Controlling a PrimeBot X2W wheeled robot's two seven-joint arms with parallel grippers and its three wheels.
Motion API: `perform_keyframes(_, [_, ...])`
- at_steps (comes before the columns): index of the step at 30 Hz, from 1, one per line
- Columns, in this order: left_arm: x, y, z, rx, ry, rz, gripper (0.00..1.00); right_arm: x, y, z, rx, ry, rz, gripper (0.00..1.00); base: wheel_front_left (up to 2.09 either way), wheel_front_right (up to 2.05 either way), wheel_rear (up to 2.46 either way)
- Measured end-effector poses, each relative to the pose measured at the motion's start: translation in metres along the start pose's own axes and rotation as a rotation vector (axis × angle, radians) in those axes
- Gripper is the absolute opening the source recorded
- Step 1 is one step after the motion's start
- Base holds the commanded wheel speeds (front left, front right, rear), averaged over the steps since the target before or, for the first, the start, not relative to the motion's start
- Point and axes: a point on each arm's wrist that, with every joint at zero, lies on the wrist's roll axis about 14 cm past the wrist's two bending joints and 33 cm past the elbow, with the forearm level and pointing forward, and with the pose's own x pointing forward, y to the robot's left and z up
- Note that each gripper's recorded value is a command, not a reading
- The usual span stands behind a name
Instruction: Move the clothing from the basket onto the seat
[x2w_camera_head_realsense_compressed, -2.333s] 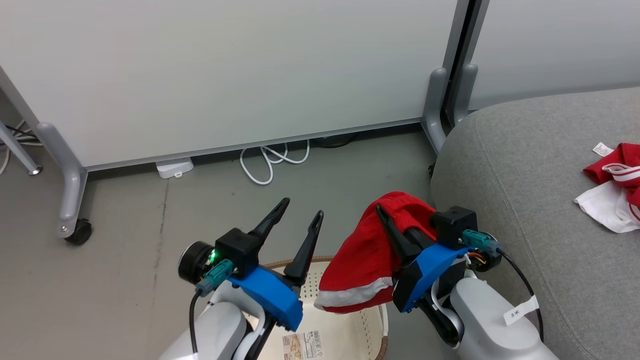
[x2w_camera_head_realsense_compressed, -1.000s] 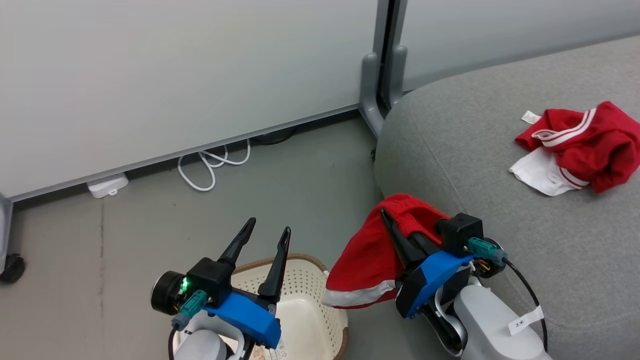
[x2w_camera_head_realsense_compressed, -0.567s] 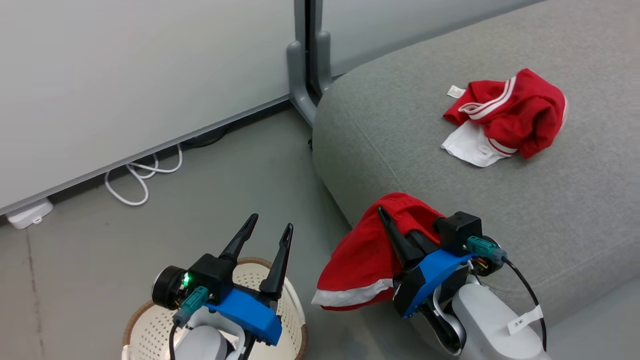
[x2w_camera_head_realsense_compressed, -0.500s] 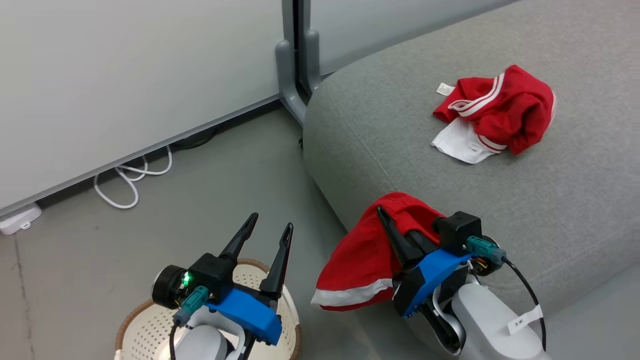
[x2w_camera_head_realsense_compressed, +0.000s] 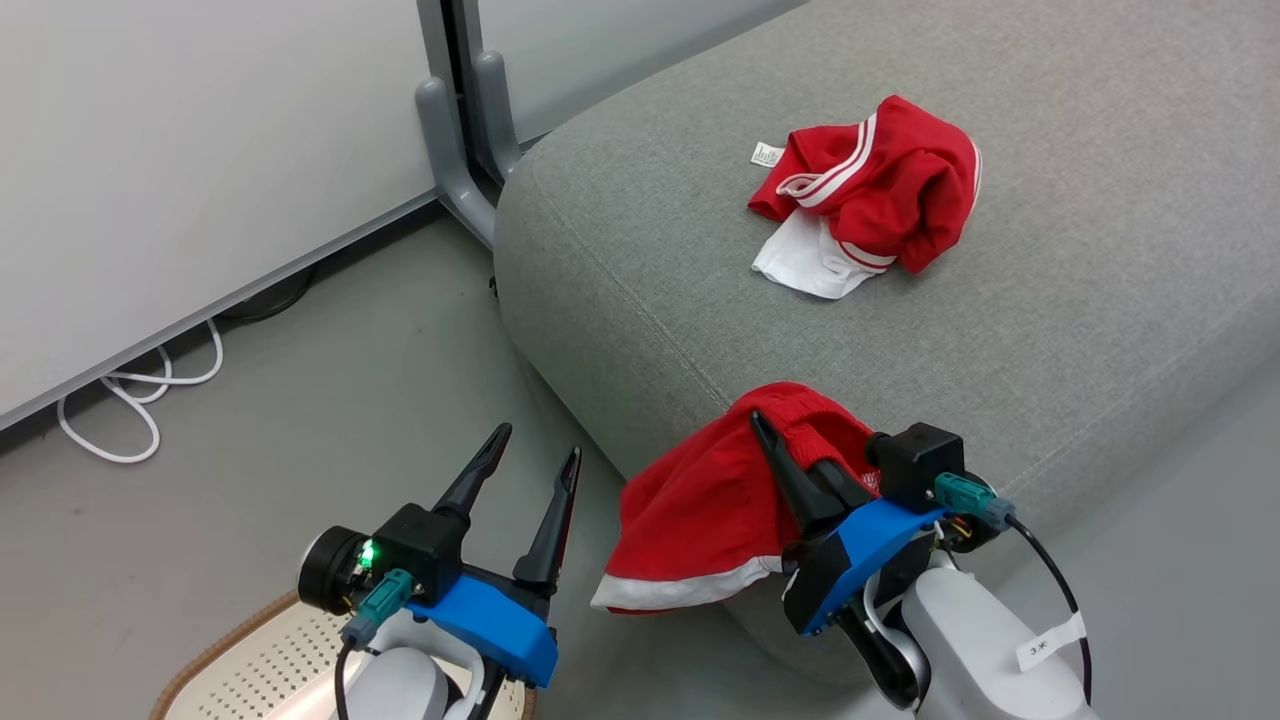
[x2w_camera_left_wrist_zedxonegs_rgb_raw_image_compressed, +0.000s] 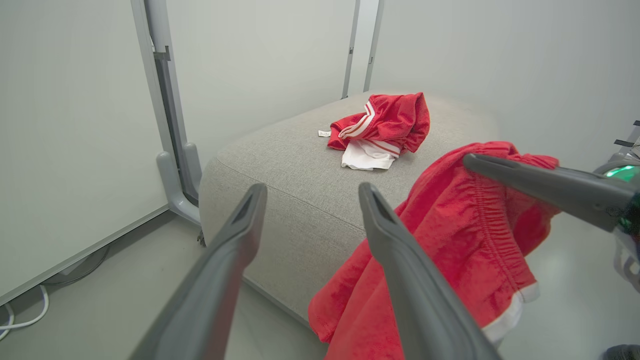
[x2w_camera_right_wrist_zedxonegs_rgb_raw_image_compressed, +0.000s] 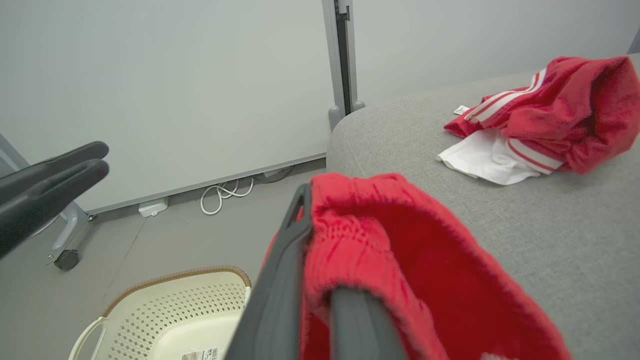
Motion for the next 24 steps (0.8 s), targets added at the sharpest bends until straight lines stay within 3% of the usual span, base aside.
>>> perform_keyframes(18, [0.005,-0.002,-0.005,-0.004,0.011,-0.025,1.00,0.001,-0.016,0.003,0.000,-0.005,-0.046,0.00,0.00,0.00,0.00])
perform_keyframes(24, [0.005,0.010,-0.007,-0.001,0.008,-0.007,1.00,0.028,-0.034,0.043,-0.042,-0.092,-0.080,0.00,0.00,0.00,0.00])
